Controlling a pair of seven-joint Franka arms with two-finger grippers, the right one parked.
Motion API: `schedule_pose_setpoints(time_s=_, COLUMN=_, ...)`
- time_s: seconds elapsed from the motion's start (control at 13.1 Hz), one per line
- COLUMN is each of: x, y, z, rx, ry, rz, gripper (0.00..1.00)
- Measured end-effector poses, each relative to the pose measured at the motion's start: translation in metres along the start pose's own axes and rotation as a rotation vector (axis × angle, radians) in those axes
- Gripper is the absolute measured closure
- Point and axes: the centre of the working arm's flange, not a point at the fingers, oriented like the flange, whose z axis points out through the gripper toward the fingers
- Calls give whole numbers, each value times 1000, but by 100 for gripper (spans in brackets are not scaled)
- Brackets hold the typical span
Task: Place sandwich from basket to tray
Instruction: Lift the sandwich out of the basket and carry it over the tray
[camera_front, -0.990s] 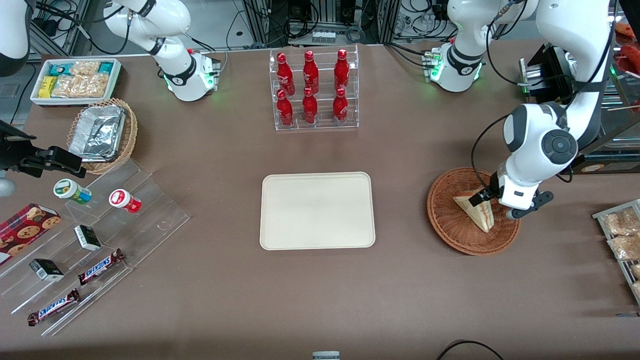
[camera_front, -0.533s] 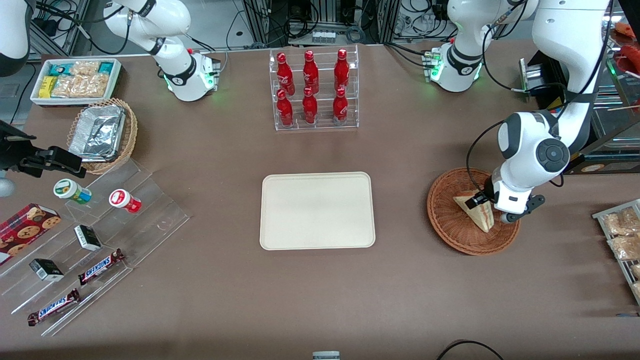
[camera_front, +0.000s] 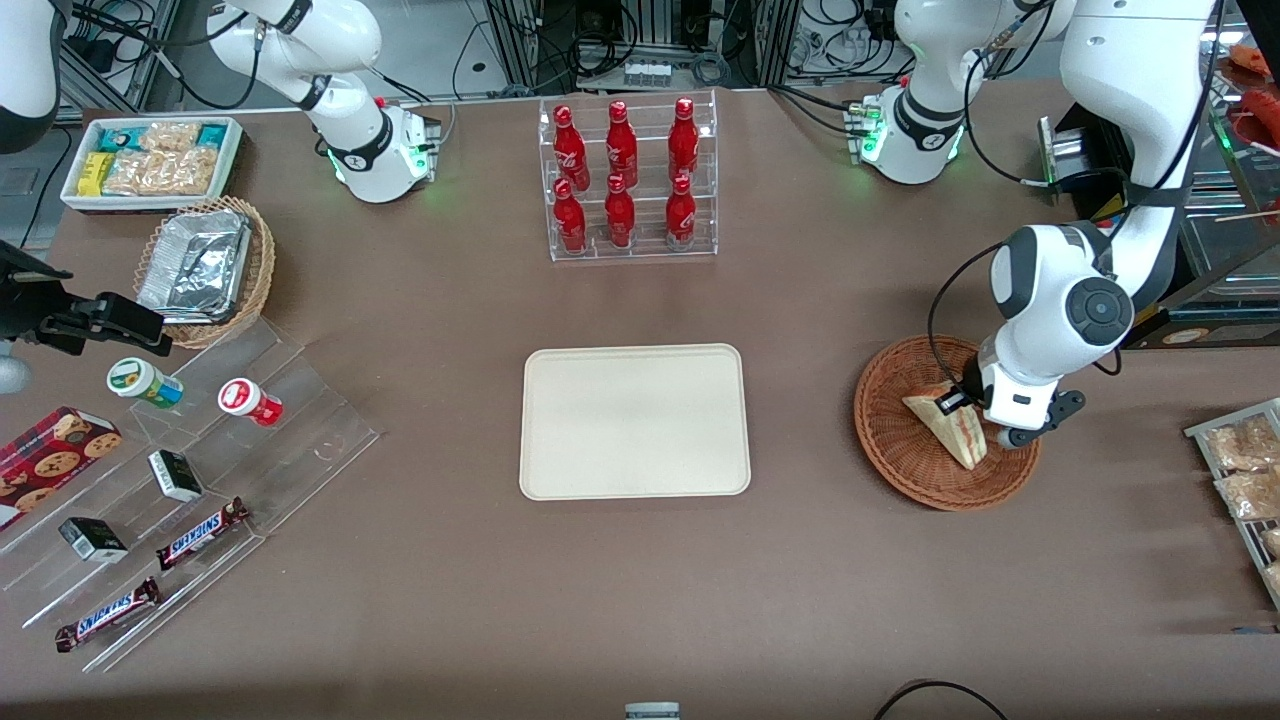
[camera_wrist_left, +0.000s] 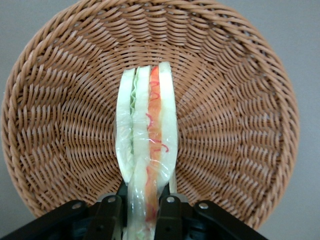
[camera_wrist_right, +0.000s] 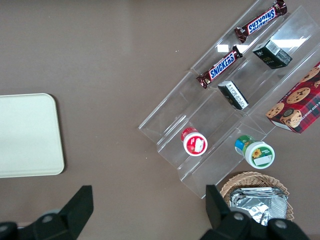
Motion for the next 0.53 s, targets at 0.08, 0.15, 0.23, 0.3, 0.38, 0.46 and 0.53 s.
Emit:
schedule_pose_setpoints(time_s=0.08, x=-2, y=8, z=-11, rx=9, ry=-9, rz=14, gripper=76)
schedule_pose_setpoints(time_s=0.15, x=-6, y=18, z=-27, rx=18, ry=-18, rz=33, gripper=80)
schedule_pose_setpoints(time_s=0.23, x=-10, y=27, z=-42, rx=32, ry=-23, rz=56, gripper=85)
schedule_pose_setpoints(time_s=0.3, x=-17, y=40, z=-60, rx=53, ry=-24, rz=90, gripper=85)
schedule_pose_setpoints(time_s=0.38, x=-28, y=56, z=-77, rx=74, ry=-24, rz=132, gripper=85)
schedule_pose_setpoints(time_s=0.46, x=-39, y=73, z=-89, rx=85, ry=-20, rz=172, gripper=85)
schedule_pose_setpoints(time_s=0.53, x=-53, y=92, z=-97, rx=88, ry=-14, rz=213, gripper=85)
